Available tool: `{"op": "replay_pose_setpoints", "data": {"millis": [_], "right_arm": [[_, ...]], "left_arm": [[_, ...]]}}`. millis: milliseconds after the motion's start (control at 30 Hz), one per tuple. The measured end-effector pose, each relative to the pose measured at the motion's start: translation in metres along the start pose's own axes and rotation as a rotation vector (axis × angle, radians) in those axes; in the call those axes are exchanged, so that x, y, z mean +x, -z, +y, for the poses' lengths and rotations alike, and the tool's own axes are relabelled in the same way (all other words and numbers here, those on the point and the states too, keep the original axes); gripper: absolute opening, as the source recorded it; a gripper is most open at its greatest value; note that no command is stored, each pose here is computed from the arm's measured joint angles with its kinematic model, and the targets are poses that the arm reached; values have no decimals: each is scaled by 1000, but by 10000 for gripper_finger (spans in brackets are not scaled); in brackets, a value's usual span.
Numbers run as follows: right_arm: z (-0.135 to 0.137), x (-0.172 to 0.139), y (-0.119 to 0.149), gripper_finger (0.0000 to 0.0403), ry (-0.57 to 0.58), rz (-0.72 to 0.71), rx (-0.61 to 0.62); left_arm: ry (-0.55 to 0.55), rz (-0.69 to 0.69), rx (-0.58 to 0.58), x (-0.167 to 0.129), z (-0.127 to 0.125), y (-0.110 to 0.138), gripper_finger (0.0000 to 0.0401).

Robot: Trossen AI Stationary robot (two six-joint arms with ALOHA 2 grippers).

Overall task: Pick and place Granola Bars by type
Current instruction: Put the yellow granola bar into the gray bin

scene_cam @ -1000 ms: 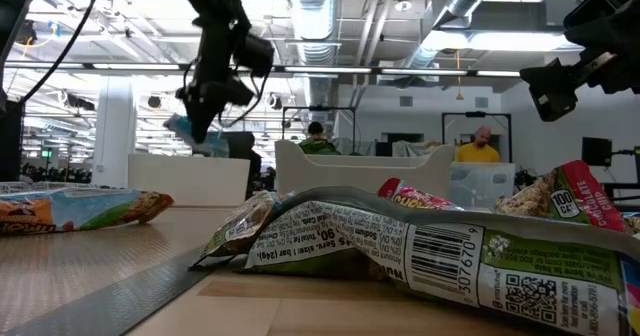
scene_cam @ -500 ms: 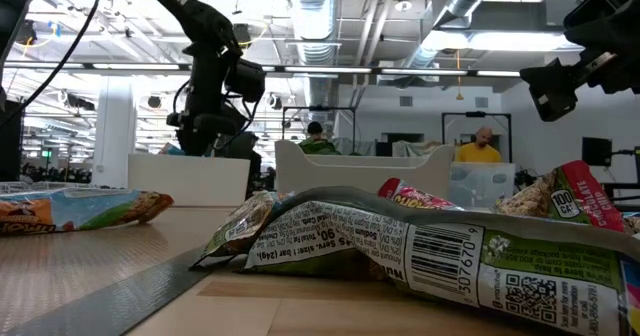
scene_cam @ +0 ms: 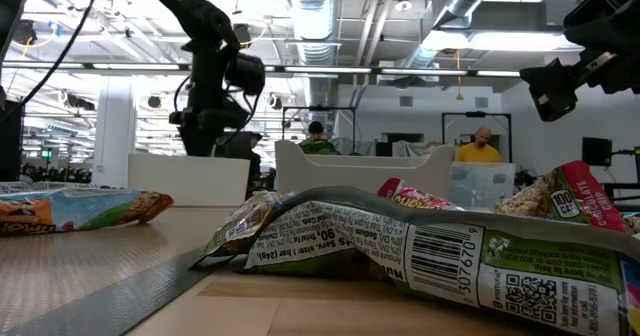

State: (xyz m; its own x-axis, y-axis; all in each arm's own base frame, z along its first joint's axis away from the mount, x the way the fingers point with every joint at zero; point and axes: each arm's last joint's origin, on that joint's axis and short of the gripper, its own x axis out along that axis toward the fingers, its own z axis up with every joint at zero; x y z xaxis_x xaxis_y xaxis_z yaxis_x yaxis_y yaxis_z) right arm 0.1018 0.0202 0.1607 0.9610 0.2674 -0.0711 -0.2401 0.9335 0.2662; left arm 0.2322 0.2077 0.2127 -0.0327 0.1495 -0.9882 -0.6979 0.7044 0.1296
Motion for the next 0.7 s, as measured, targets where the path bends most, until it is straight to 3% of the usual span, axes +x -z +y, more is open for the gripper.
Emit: {"op": "replay_pose_setpoints", "data": {"millis": [333,700], "right_arm": [[0,0,0,265,0,0,0],[0,0,0,265,0,0,0]], "left_arm": [[104,-343,17,-77,-17,24,139],[319,-619,348,-153,-83,96,138]]}}
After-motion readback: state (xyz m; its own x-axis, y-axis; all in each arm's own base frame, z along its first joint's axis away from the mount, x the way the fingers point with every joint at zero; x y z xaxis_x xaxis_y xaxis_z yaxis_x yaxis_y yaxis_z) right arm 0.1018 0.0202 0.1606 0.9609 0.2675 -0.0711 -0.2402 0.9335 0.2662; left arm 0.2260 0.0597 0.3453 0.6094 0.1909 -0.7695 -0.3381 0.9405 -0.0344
